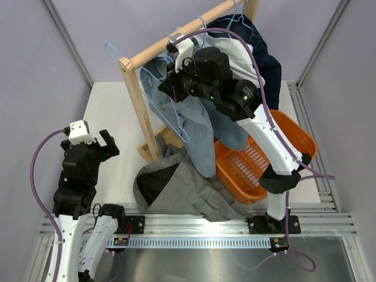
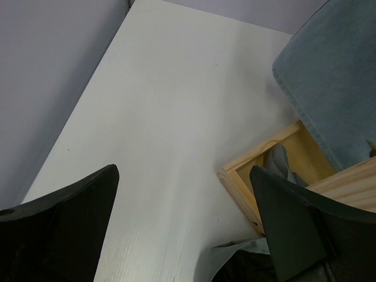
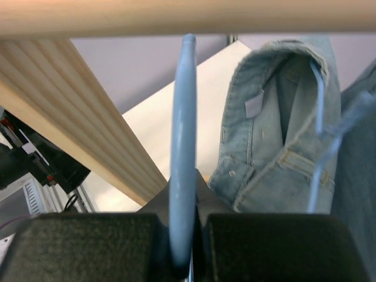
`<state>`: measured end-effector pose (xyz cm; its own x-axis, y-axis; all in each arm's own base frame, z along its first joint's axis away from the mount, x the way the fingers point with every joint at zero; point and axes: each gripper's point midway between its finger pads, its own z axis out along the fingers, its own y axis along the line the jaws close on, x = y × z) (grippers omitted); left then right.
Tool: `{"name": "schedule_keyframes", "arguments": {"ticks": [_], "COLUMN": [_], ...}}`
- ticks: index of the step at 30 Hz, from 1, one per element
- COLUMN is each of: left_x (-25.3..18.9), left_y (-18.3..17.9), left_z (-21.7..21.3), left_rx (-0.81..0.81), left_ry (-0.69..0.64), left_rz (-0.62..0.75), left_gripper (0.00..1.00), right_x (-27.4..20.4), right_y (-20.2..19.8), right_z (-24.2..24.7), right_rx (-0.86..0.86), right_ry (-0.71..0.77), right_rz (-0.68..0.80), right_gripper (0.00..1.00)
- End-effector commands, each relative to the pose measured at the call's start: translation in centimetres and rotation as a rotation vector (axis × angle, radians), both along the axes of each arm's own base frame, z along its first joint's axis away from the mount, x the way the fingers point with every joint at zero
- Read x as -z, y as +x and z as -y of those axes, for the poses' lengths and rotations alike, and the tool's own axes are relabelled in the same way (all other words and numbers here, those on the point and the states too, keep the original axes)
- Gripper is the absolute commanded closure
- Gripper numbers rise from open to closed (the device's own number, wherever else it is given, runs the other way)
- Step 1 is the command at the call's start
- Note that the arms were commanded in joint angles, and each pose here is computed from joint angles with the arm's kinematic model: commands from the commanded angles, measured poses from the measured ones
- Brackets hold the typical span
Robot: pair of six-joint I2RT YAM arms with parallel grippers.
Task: Remove the skirt from the hanger
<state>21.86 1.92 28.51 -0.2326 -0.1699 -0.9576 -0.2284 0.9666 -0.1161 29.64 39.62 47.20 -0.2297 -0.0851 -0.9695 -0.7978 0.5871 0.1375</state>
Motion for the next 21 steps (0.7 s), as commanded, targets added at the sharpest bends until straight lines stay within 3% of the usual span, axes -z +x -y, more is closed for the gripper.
{"name": "schedule_keyframes", "arguments": {"ticks": [1, 6, 21], "left_x": [-2.8, -3.0, -2.9], "left_y": [0.5, 0.4, 0.2], "left_z": [0.5, 0.4, 0.4], "left_rx": [0.022, 0.021, 0.020], "left_ry": [-0.023, -0.010, -0.017], "left_rz": [0.097, 0.094, 0.095], "left_gripper": [0.01, 0.01, 0.01], "right_x": [-5.2, -6.6, -3.0], "right_y": [0.1, 1.7, 4.6], "right_z": [-0.9, -1.2, -4.6], "right_rx": [0.011, 0.056, 0.047], "right_ry": [0.116, 0.129, 0.062], "right_rz": [0.171, 0.276, 0.309], "right_gripper": [1.00, 1.00, 1.00]}}
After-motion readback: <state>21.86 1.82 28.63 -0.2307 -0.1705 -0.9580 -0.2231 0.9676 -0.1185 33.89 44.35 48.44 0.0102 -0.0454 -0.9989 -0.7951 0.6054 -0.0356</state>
